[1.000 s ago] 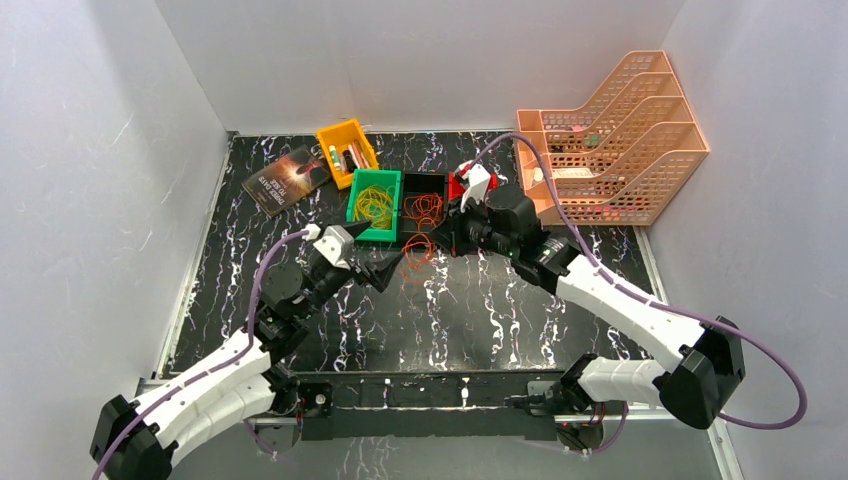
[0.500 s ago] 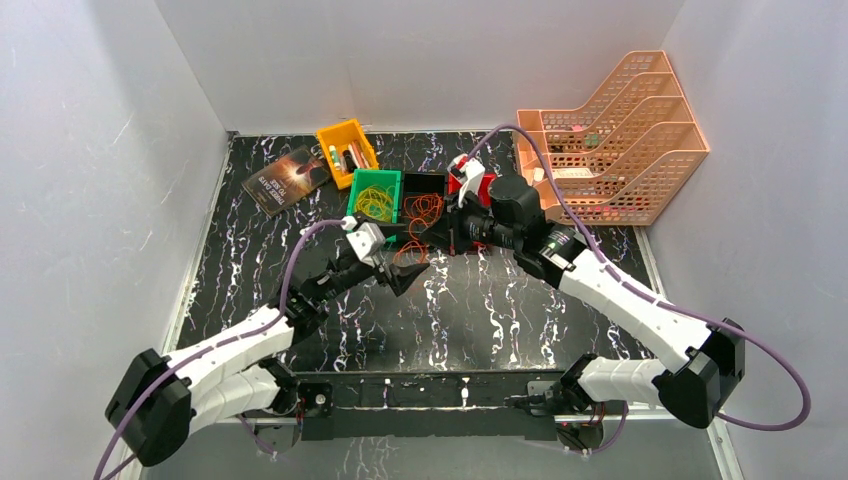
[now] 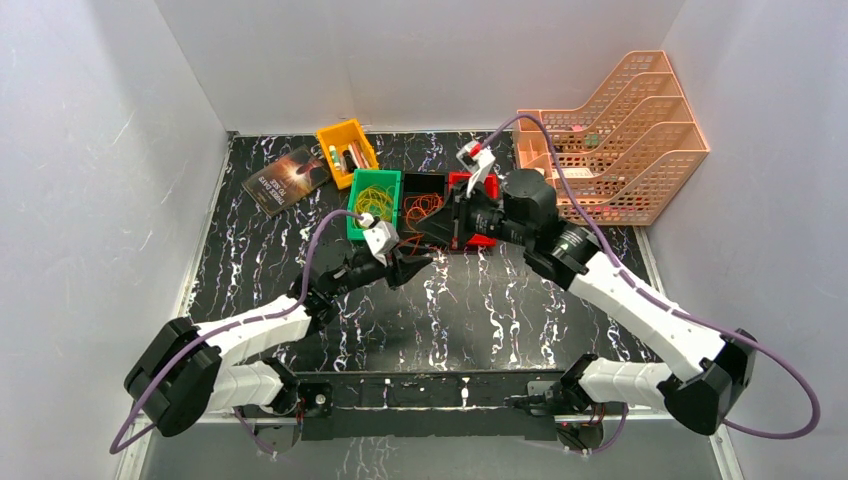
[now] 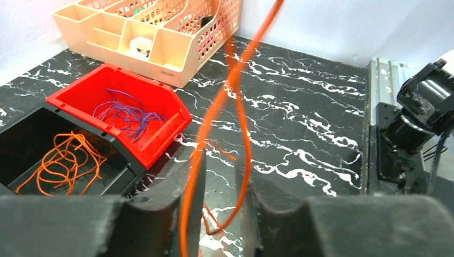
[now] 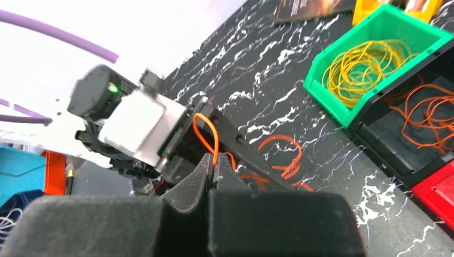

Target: Untangle the cables

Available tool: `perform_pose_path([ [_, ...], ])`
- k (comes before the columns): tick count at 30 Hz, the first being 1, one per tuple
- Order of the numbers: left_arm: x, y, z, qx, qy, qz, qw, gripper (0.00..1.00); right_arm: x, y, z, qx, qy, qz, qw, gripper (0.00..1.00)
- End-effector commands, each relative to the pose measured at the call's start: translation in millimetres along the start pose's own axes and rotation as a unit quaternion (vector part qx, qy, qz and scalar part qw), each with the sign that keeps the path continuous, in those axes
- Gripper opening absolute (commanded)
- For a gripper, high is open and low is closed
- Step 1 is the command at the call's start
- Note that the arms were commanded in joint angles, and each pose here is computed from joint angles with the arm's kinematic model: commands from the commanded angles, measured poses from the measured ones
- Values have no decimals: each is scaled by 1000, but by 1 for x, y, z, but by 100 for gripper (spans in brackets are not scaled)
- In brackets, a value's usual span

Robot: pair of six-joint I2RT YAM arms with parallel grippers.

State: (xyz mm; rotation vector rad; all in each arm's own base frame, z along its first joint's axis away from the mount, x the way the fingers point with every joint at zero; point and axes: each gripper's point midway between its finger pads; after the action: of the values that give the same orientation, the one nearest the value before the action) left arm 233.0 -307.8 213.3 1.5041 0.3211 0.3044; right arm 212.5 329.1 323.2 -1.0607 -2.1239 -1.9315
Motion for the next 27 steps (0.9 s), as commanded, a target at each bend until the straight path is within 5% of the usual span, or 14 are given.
perform_pose_path([
  [1, -1, 3, -5, -20, 16, -19, 1000, 13, 32, 65, -33, -113, 17, -31, 993, 0],
  [3, 2, -8, -9, -9, 29, -36, 999, 4, 38, 76, -41, -132, 17, -39, 990, 0],
  [16, 0, -61, -24, 46, 54, -94, 993, 2, 63, 147, -92, -233, -16, -121, 965, 0],
  [27, 1, -71, -25, 60, 59, -106, 991, 13, 67, 171, -119, -274, -47, -152, 948, 0],
])
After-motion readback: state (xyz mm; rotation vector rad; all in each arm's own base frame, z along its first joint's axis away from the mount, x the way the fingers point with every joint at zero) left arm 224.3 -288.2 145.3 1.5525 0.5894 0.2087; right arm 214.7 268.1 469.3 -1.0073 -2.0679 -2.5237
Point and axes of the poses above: each gripper's point midway between its finger pads, its own z axis out along the fingers, its own x axis along the line the jaws close on, y = z × x, and after that the axes turned 1 degree about z, right-handed
